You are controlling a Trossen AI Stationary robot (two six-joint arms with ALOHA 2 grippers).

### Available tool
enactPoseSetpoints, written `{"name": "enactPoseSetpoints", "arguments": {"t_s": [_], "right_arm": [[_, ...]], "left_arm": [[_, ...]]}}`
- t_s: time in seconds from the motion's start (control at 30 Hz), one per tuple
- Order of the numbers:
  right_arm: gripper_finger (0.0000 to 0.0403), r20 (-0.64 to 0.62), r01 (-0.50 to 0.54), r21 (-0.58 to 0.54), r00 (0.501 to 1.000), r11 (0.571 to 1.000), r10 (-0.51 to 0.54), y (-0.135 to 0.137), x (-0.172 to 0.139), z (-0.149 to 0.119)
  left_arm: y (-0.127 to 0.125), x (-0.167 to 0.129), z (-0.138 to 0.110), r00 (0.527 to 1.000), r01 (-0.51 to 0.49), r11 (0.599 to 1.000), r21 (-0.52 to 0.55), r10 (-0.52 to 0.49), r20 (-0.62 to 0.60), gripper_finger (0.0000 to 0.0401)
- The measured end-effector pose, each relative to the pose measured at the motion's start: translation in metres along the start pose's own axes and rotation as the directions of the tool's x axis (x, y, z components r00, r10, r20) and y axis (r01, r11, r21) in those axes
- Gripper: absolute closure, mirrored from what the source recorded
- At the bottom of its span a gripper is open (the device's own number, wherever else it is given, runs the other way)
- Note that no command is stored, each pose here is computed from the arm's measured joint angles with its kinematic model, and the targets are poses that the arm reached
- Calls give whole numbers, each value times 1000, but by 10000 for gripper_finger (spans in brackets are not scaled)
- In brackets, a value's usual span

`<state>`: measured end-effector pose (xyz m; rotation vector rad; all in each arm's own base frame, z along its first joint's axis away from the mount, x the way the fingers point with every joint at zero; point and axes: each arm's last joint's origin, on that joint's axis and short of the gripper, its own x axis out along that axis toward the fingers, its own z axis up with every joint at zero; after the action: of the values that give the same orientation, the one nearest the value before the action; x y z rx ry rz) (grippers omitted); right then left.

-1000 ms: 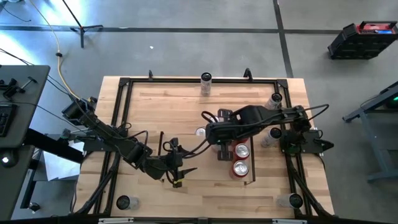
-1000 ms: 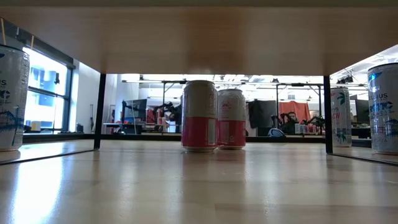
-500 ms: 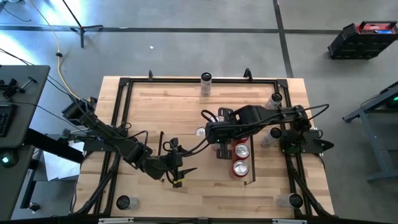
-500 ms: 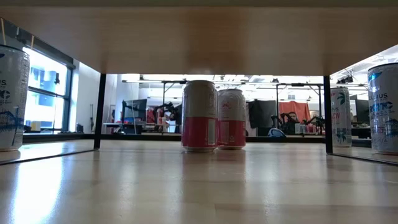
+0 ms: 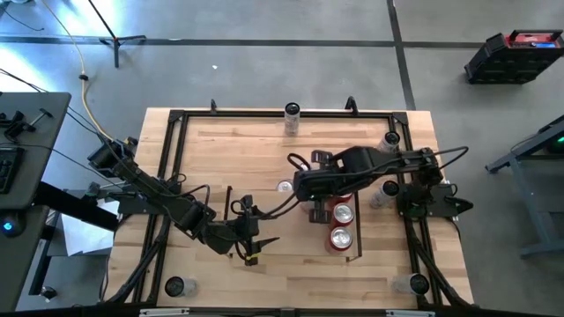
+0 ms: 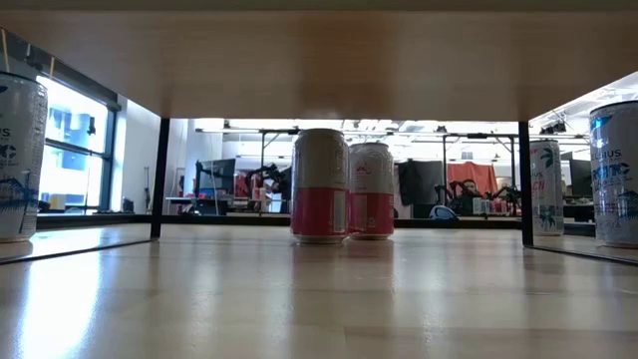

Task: Place canned beverage on shelf
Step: Put the top pink and white bottle on the shelf

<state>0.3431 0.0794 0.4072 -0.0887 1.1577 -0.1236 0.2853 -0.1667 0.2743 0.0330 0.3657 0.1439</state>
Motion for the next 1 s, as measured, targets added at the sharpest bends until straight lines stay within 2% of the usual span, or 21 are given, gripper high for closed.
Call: {"name": "enactPoseSetpoints", "arguments": {"t_s": [0.1, 0.33, 0.57, 1.0], "right_arm": [[403, 21, -10, 2, 1000, 1000, 10, 0, -8, -3], [403, 8, -61, -9, 998, 998, 61, 6, -6, -3], [403, -34, -49, 12, 998, 999, 49, 7, 6, -5], [403, -23, -40, 21, 999, 999, 40, 4, -2, -9]], "left_arm": [[0, 0, 0, 1000, 0, 1000, 0, 0, 0, 146], [0, 0, 0, 1000, 1, 1000, -1, -1, 2, 146], [0, 0, 0, 1000, 1, 1000, -2, -1, 3, 146], [0, 0, 0, 1000, 1, 1000, -2, -1, 3, 146]]}}
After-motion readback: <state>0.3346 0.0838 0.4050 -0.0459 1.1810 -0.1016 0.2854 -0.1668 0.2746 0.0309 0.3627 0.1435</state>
